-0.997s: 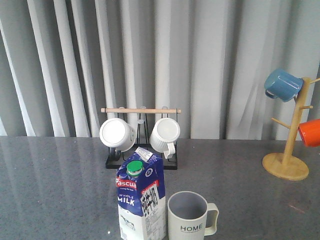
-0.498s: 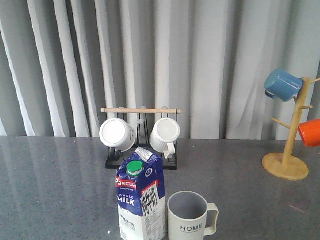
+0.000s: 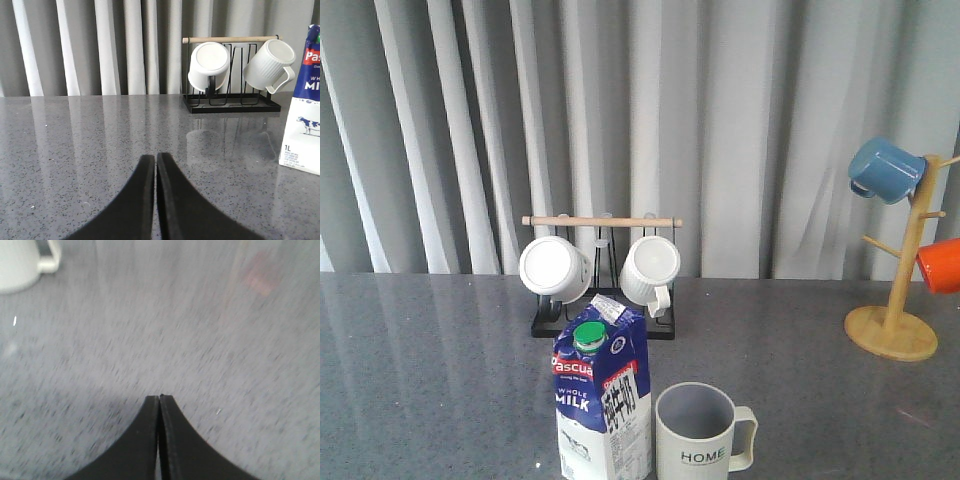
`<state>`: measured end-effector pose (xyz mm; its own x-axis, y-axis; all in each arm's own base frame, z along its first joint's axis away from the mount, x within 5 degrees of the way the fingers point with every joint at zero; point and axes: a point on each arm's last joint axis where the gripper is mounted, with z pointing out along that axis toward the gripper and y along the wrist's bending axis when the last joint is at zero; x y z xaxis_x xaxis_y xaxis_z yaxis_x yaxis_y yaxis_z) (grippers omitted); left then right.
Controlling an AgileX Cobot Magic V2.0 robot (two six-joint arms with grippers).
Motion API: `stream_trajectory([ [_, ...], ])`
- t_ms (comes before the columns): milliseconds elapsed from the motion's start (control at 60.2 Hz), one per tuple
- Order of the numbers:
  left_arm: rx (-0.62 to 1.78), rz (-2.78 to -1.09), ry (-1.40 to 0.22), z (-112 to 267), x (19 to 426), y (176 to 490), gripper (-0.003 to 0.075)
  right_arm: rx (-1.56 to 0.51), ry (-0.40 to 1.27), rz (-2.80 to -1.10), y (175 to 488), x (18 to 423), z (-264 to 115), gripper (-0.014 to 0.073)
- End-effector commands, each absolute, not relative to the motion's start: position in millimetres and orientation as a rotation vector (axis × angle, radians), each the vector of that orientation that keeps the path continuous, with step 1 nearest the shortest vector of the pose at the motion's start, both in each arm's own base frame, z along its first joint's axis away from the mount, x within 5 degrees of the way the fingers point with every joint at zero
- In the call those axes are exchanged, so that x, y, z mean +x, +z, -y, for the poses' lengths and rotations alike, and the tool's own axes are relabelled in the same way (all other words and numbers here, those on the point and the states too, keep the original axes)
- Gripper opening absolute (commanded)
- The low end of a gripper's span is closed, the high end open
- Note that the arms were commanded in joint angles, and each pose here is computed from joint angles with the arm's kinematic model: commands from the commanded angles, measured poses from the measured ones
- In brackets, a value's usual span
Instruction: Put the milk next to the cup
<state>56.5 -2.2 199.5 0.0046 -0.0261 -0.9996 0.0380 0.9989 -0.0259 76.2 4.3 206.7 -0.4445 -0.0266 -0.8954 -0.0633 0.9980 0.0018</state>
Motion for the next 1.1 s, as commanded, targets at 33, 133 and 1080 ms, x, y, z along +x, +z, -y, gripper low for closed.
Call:
stream_trajectory([
  [33, -0.002, -1.462, -0.057, 2, 54, 214, -0.0006, -0.071, 0.074, -1.749, 213, 68, -5, -0.0004],
  [133, -0.002, -1.462, -0.057, 2, 54, 214, -0.0006, -0.082, 0.052, -1.701, 208, 62, -3, -0.0004],
  [1080, -0.002, -1.462, -0.057, 2, 54, 214, -0.0006, -0.070, -0.016, -1.538, 198, 56, -2, -0.0001],
])
